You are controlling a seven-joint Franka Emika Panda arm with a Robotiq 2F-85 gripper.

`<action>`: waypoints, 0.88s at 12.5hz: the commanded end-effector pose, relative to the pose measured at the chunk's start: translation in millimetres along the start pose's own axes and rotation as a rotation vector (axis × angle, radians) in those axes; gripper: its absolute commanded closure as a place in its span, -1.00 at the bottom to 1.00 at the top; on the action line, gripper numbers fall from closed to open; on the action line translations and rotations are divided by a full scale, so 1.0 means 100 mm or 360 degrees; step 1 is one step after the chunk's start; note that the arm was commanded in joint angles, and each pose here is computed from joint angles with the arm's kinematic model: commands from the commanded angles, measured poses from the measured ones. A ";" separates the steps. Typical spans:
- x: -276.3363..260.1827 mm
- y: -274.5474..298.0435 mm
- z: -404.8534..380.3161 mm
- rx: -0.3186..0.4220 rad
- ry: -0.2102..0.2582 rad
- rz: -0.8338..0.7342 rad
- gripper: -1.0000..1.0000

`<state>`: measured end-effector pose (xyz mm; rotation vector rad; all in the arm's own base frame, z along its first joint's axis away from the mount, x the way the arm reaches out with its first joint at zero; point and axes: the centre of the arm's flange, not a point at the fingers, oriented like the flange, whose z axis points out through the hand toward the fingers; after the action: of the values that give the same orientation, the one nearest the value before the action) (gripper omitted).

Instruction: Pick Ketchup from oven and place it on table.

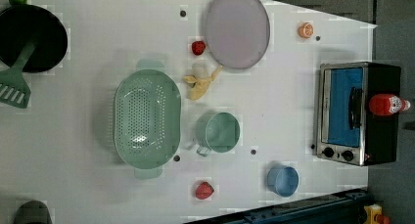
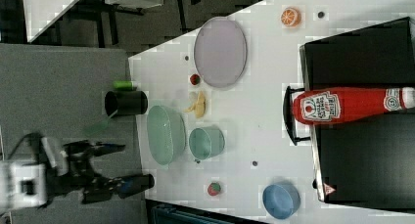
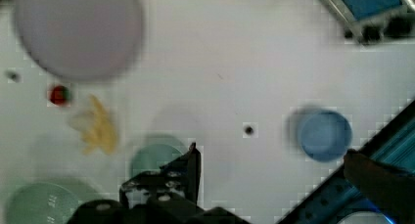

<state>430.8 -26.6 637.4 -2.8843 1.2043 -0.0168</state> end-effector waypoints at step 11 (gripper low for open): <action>2.02 1.60 0.85 0.0116 0.0127 0.0776 -1.00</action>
<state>457.9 -281.0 514.1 -2.5015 1.8488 -0.0036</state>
